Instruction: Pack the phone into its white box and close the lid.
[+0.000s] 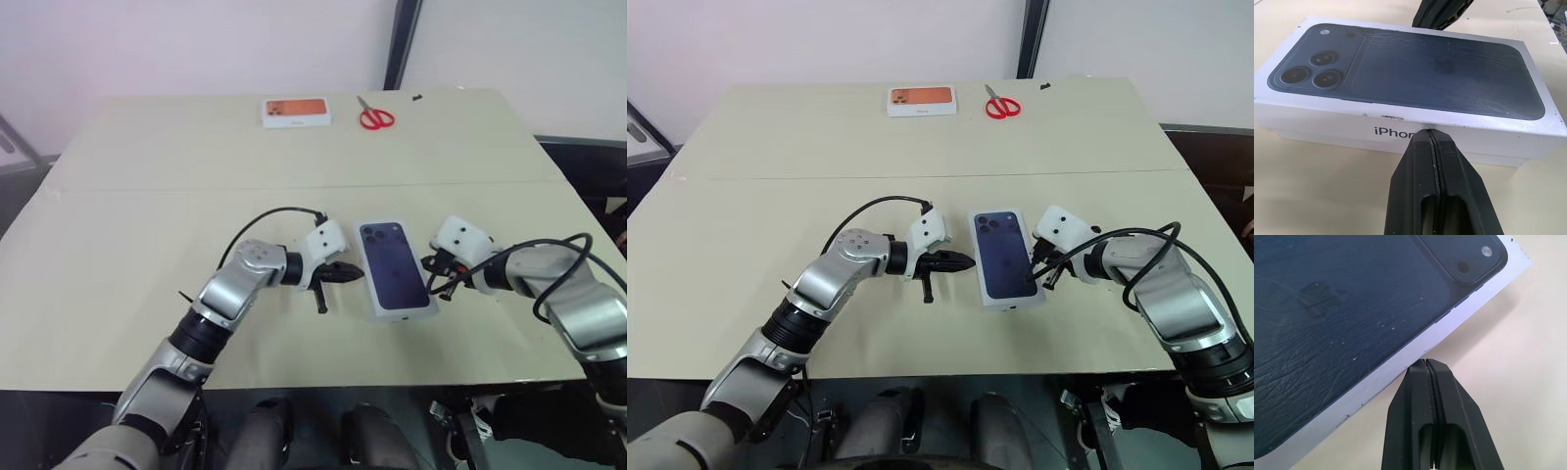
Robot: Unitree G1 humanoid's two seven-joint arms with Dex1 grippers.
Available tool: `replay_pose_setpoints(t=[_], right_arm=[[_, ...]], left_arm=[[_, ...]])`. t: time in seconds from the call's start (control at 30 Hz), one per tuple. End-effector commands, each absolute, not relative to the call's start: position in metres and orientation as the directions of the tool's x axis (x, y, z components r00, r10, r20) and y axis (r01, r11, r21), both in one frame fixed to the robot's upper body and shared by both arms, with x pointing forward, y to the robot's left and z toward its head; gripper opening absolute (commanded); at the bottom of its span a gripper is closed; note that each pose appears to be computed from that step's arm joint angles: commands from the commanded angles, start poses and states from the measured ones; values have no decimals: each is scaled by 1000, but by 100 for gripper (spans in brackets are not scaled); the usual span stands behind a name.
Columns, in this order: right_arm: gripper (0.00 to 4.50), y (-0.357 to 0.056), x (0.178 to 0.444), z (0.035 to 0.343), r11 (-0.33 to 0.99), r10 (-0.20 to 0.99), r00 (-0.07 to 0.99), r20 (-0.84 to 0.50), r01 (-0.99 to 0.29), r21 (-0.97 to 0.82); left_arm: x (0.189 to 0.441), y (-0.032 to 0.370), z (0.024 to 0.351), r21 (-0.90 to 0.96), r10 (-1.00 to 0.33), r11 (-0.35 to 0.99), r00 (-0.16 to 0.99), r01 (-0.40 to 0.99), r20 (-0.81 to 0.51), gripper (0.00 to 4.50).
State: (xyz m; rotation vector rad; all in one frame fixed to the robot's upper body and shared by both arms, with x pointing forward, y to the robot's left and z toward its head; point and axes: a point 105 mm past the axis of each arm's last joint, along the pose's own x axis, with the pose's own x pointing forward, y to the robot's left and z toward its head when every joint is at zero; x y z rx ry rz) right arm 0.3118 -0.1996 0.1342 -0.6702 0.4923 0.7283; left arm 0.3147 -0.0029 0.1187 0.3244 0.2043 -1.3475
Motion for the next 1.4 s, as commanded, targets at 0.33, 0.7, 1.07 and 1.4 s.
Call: replay_pose_setpoints(t=[0.33,0.7,1.07,1.4], right_arm=[[2,-219,307,168,526,432,692,-579,-714,-462],[2,-181,262,161,452,665,513,-543,-855,-254],[2,-180,258,117,498,571,522,-633,-834,-239],[2,-199,320,180,705,561,782,-272,-624,-338]], left_arm=[[316,11,146,113,-944,207,229,972,-237,0],[352,-22,161,200,-906,323,363,925,-218,0],[348,-24,103,206,-834,252,320,946,-449,0],[353,50,173,214,-812,560,581,801,-49,0]])
